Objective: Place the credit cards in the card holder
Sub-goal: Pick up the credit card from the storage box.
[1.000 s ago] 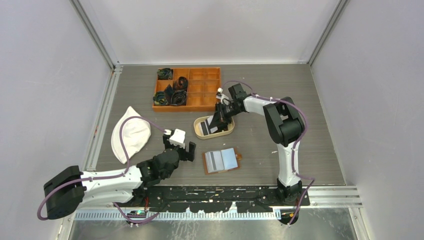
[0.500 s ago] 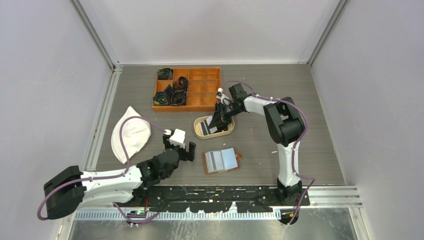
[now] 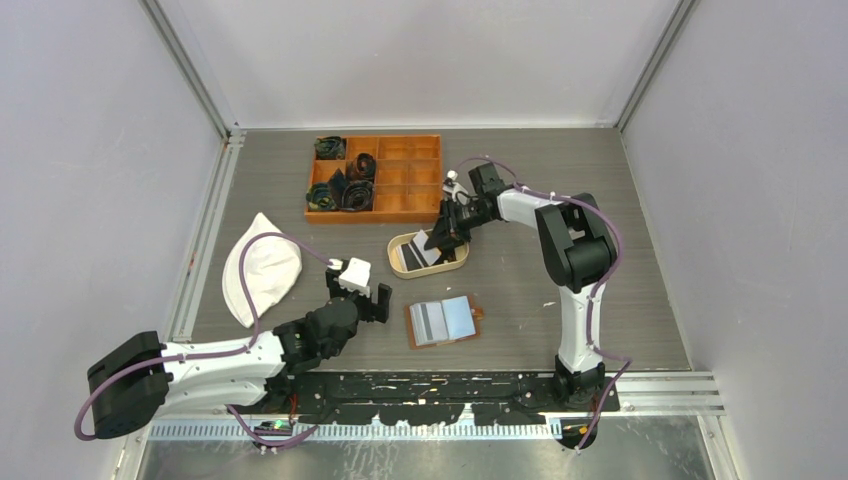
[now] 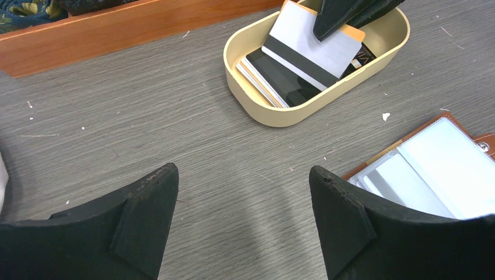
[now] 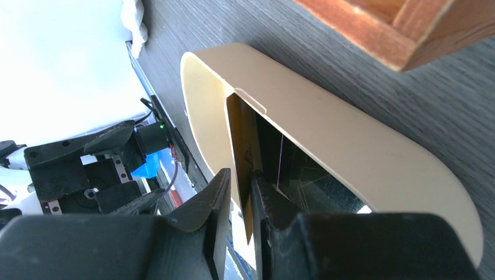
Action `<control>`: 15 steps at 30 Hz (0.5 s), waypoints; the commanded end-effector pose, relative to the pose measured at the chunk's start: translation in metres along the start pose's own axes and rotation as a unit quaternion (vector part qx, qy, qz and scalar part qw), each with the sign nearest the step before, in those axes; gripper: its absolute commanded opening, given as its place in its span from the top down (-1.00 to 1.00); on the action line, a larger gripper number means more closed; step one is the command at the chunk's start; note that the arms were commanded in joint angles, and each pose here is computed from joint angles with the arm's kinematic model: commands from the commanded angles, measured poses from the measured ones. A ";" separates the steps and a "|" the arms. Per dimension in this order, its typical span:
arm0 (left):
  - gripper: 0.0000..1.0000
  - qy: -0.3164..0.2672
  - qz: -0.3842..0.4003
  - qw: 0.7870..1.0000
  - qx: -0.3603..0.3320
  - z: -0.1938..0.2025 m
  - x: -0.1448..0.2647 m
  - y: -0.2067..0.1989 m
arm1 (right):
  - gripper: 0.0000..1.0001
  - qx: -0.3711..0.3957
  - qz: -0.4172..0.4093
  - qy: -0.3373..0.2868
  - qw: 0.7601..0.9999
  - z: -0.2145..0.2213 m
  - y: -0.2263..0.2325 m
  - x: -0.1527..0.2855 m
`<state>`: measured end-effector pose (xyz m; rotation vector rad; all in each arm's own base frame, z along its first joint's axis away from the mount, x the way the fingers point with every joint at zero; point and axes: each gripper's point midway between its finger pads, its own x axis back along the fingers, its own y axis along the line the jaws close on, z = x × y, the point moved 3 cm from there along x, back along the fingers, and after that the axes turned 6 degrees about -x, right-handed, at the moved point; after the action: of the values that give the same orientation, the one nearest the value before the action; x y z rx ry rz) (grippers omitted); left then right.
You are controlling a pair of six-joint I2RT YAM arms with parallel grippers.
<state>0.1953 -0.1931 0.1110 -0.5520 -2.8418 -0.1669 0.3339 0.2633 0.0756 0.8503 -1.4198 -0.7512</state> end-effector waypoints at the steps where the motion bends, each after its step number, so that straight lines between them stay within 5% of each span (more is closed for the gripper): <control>1: -0.64 -0.029 -0.011 0.999 0.017 -0.019 -0.002 0.001 | 0.51 0.032 0.001 -0.007 0.999 0.000 0.019 0.005; 15: -0.64 -0.027 -0.012 0.999 0.015 -0.019 -0.003 0.000 | 0.51 0.038 0.003 0.002 0.999 0.002 0.023 0.006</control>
<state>0.1952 -0.1931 0.1104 -0.5514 -2.8401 -0.1698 0.3202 0.2686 0.0696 0.8309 -1.3981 -0.6966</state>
